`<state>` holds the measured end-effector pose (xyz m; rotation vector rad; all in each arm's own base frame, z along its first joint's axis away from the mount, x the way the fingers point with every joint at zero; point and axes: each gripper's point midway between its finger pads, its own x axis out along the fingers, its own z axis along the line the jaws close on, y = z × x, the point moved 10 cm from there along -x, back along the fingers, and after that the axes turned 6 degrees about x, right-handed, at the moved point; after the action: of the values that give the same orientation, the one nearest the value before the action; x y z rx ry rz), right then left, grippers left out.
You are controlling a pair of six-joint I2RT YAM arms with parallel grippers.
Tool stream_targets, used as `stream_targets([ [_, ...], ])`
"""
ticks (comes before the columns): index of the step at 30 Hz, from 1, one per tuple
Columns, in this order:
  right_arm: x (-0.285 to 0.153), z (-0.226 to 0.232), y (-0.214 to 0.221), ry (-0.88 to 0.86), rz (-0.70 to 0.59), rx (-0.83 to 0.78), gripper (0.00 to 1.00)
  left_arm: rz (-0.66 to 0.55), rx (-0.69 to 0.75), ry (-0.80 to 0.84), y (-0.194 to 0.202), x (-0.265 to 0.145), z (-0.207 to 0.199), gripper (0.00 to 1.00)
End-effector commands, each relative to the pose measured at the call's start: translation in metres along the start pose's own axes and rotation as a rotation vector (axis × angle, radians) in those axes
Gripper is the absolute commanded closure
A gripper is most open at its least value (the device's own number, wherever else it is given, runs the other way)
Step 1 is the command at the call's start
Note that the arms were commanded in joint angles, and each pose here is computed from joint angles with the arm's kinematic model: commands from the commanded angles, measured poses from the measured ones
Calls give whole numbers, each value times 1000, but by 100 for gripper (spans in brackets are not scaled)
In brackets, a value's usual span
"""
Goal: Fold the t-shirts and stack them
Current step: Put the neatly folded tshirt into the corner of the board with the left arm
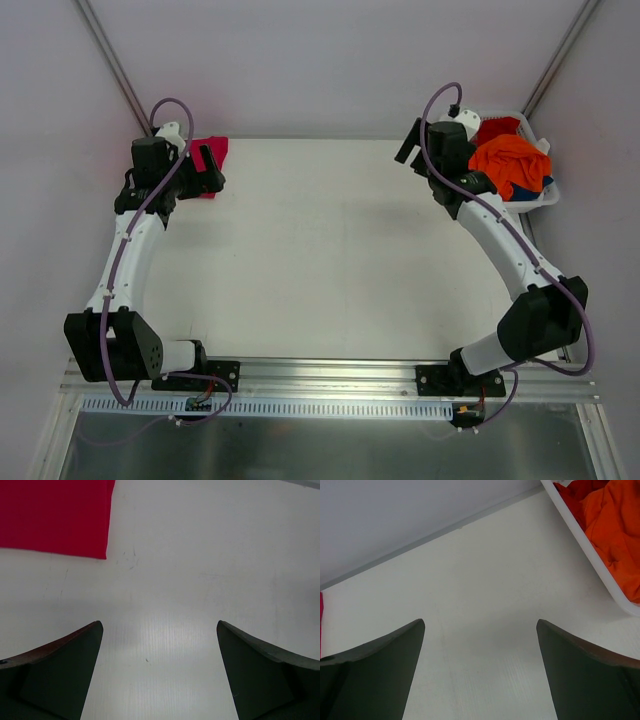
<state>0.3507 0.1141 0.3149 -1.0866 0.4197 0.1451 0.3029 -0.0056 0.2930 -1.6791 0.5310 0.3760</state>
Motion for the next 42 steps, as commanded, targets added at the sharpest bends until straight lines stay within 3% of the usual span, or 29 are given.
stream_targets([
  [1, 3, -1, -5, 31, -24, 7, 0, -66, -2, -47, -13, -11, -1, 1],
  [7, -1, -10, -5, 70, -46, -33, 1, -73, 44, -87, -8, -18, 3, 1],
  [15, 7, -21, 8, 108, -82, -52, 0, 20, -116, -8, 22, -8, -5, 1],
  [26, 3, -5, 12, -51, -72, -113, 0, 19, -181, 9, 25, -12, -9, 1],
  [42, 6, 4, 21, -121, -25, -97, 0, 7, -258, -59, 23, -9, -7, 1],
])
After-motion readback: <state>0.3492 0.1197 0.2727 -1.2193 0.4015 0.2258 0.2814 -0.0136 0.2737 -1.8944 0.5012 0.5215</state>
